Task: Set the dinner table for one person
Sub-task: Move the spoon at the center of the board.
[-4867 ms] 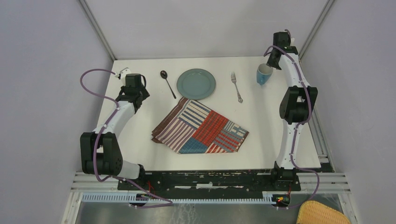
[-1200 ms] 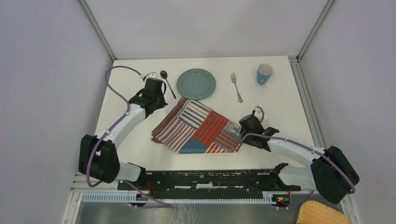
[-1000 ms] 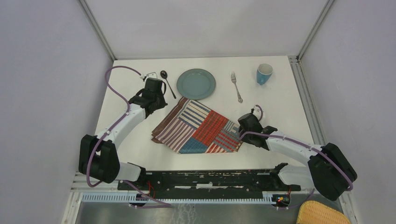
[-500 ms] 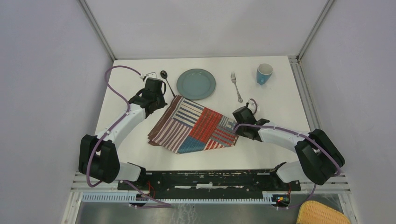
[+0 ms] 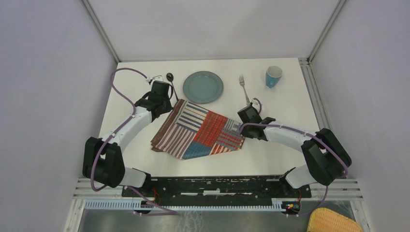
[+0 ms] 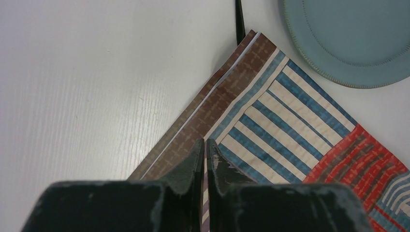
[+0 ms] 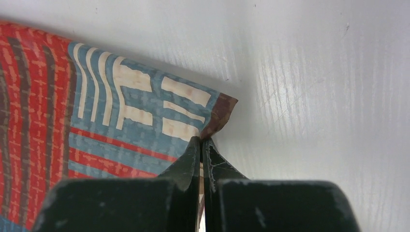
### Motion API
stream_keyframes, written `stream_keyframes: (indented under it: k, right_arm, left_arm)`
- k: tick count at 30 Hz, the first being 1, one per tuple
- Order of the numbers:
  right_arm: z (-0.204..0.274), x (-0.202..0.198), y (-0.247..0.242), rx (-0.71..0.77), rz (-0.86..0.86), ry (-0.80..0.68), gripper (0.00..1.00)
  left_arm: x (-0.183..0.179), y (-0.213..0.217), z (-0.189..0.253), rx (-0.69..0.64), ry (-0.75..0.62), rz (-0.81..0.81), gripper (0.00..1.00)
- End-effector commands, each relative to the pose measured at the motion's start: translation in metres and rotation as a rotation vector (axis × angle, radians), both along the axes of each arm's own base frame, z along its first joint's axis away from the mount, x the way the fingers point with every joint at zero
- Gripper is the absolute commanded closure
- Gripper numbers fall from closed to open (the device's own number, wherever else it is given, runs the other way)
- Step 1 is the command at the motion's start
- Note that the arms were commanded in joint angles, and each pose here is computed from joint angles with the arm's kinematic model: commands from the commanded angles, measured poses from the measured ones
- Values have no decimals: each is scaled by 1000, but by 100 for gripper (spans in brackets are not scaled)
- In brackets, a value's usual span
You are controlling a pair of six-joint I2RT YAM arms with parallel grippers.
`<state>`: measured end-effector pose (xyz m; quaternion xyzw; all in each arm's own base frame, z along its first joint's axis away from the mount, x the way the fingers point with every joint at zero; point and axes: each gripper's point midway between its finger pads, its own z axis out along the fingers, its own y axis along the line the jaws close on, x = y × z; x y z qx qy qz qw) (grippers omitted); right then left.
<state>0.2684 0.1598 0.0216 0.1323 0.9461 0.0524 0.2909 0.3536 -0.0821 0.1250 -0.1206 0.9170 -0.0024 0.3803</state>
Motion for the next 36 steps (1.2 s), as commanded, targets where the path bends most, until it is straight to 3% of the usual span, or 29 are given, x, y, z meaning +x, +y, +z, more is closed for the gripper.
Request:
stream_keyframes:
  k: [1, 7, 16, 36]
  right_arm:
    - [37, 18, 6, -7, 41, -78, 100]
    - [64, 37, 4, -84, 83, -126, 100]
    - [90, 57, 18, -78, 134, -167, 100]
    - [100, 23, 39, 52, 351, -149, 100]
  left_arm:
    - [13, -2, 18, 17, -48, -20, 89]
    - [15, -6, 16, 4, -41, -21, 89]
    - [14, -2, 13, 25, -37, -16, 89]
    - [24, -7, -1, 22, -3, -14, 89]
